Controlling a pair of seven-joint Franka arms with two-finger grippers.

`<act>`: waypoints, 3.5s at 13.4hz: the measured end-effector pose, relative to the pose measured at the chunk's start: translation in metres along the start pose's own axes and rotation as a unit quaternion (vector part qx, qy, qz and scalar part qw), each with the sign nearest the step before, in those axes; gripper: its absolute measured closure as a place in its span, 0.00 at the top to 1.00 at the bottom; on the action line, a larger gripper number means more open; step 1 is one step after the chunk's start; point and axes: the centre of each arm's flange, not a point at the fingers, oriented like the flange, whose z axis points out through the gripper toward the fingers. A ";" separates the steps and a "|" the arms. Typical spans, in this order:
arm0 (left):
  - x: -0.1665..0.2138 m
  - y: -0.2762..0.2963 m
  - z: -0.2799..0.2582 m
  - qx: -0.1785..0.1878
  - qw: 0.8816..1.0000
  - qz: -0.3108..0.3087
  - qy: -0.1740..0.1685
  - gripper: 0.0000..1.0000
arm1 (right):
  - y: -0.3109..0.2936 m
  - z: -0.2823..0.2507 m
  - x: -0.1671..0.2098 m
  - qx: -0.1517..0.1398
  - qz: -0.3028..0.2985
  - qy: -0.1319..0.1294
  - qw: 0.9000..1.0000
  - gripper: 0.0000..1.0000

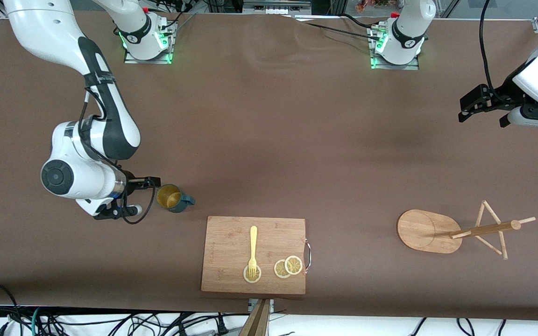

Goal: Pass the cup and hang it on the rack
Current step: 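Reach the right gripper down to the teal mug rim and grasp it, then lift the teal mug with the right gripper toward the table middle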

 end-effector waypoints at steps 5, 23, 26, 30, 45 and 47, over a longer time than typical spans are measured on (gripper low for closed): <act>0.000 0.000 0.000 0.000 1.000 0.000 0.000 1.00 | -0.006 0.029 0.009 -0.002 0.008 0.007 1.000 0.98; 0.000 0.000 0.000 0.000 1.000 0.000 0.000 1.00 | -0.087 0.022 0.010 0.042 0.075 0.018 0.996 0.04; 0.000 0.000 0.000 0.000 1.000 0.000 0.000 1.00 | -0.162 0.010 -0.001 0.043 0.102 0.024 0.994 0.04; 0.000 -0.001 0.000 0.000 1.000 -0.001 0.000 1.00 | -0.293 0.022 -0.044 0.035 0.129 0.018 0.991 0.04; 0.000 -0.002 0.000 0.000 1.000 -0.002 0.000 1.00 | -0.520 0.096 -0.153 0.027 0.136 0.055 0.989 0.04; 0.000 -0.002 0.000 0.000 1.000 -0.002 0.000 1.00 | -0.519 0.099 -0.151 0.028 0.137 0.058 0.988 0.04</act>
